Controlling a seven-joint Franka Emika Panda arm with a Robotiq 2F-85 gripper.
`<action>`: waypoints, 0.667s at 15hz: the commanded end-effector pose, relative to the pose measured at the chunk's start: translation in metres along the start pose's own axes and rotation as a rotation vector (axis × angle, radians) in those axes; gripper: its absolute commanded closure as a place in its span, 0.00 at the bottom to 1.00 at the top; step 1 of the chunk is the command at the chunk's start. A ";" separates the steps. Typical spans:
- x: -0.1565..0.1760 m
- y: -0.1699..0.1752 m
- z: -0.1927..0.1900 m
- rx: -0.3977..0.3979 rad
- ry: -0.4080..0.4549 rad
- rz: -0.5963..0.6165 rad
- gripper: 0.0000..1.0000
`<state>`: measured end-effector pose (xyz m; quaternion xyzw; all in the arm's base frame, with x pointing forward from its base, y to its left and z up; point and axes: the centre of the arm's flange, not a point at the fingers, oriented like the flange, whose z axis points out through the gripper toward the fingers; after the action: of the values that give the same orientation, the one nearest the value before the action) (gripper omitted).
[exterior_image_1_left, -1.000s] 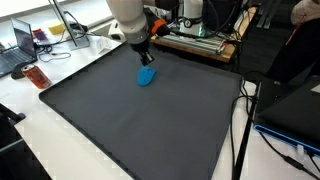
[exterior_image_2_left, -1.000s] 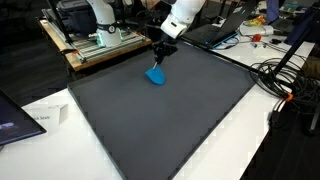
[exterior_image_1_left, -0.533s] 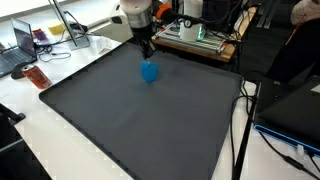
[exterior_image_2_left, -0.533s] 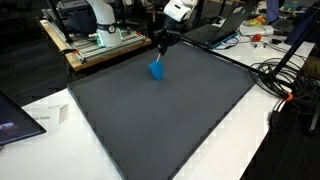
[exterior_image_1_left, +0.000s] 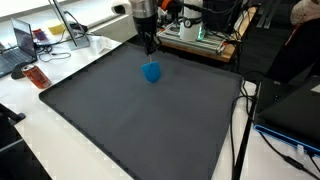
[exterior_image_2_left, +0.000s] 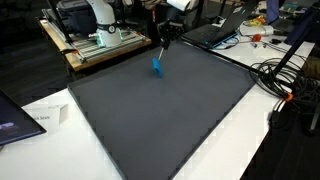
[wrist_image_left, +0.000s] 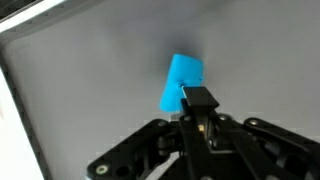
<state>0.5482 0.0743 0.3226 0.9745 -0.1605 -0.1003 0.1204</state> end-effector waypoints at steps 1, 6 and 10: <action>-0.016 0.000 -0.014 -0.018 0.021 -0.029 0.97; -0.021 -0.007 -0.020 -0.028 0.033 -0.049 0.97; -0.021 0.002 -0.023 0.010 0.042 -0.042 0.97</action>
<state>0.5442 0.0928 0.3378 0.9784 -0.1403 -0.0881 0.1238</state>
